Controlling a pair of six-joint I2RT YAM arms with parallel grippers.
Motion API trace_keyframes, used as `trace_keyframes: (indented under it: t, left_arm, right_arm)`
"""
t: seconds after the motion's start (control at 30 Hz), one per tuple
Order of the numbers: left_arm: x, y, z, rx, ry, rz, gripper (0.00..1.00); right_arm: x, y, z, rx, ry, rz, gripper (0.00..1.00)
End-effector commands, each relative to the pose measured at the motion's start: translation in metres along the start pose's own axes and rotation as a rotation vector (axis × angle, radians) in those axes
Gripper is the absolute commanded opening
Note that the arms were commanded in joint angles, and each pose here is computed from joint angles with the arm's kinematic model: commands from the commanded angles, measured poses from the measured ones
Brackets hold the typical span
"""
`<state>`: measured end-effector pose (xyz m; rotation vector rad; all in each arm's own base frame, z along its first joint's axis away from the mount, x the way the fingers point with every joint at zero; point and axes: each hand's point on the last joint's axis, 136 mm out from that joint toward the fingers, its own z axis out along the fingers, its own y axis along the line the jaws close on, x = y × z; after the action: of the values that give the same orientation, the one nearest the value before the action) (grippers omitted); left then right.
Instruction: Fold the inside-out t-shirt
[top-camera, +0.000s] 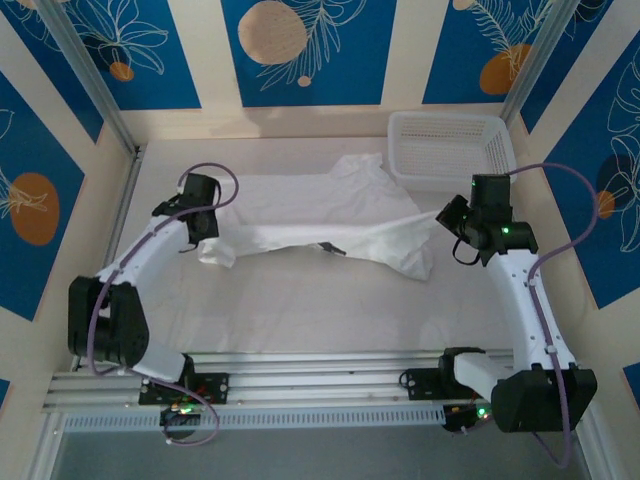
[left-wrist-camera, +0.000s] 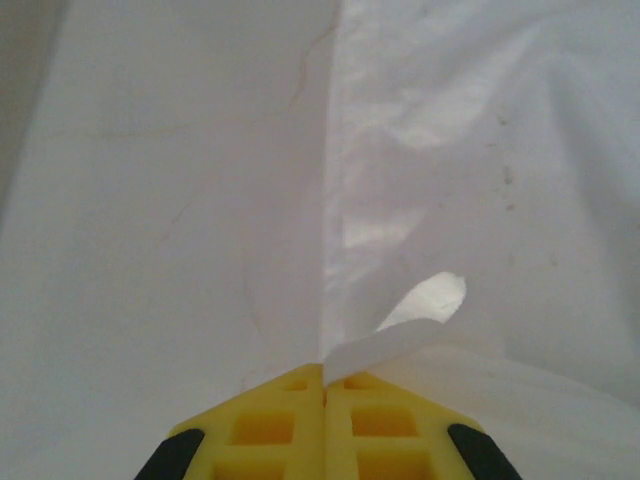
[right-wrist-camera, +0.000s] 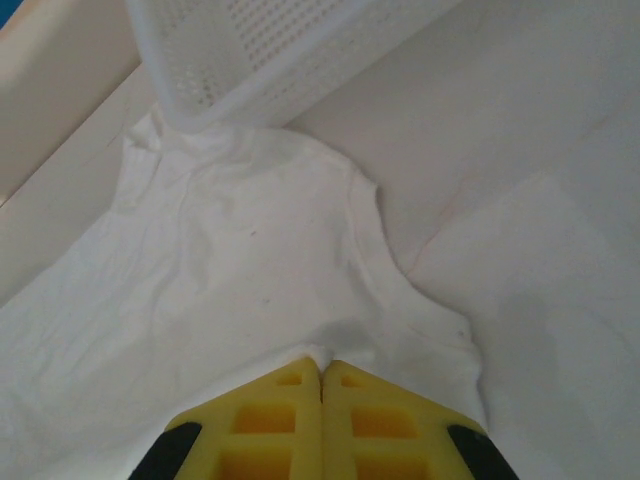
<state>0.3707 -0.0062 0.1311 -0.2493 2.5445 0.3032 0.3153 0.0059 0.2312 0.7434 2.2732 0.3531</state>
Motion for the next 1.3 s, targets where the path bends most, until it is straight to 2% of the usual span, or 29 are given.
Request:
trace_keyframes:
  t: [0.0,0.1,0.2,0.33,0.4,0.53,0.63,0.73,0.87,1.0,1.27]
  left_arm:
    - [-0.042,-0.039,0.006,0.218,-0.120,0.013,0.11]
    - [-0.056,-0.047,0.024,0.215,-0.132,-0.018,0.19]
    - [-0.067,-0.035,0.041,0.140,-0.131,-0.056,0.33]
    - [-0.076,-0.015,0.033,0.070,-0.092,-0.107,0.41]
    - [-0.068,-0.019,0.014,0.112,-0.051,-0.148,0.41]
    - [-0.011,-0.037,-0.009,0.181,0.111,-0.228,0.31]
    - [0.032,-0.057,-0.010,0.221,0.202,-0.216,0.29]
    - [0.059,-0.073,0.000,0.264,0.281,-0.236,0.29]
    - [0.066,-0.082,0.019,0.265,0.311,-0.233,0.30]
    - [0.062,-0.090,0.032,0.284,0.293,-0.199,0.38]
    - [0.071,-0.093,0.043,0.277,0.339,-0.096,0.38]
  right_arm:
    - [0.012,0.020,0.000,-0.099,0.063,-0.040,0.00]
    - [0.020,0.023,0.004,-0.101,0.089,-0.040,0.00]
    - [0.021,0.023,0.006,-0.095,0.093,-0.032,0.00]
    - [0.018,0.021,0.005,-0.076,0.084,-0.024,0.00]
    - [0.019,0.019,0.004,-0.069,0.083,-0.017,0.00]
    - [0.023,0.023,0.004,-0.094,0.089,-0.005,0.00]
    - [0.029,0.027,0.005,-0.098,0.100,-0.007,0.00]
    - [0.035,0.028,0.009,-0.089,0.118,-0.021,0.00]
    - [0.038,0.028,0.009,-0.085,0.135,-0.037,0.00]
    - [0.042,0.030,0.006,-0.095,0.140,-0.055,0.00]
    - [0.047,0.028,0.006,-0.093,0.147,-0.059,0.00]
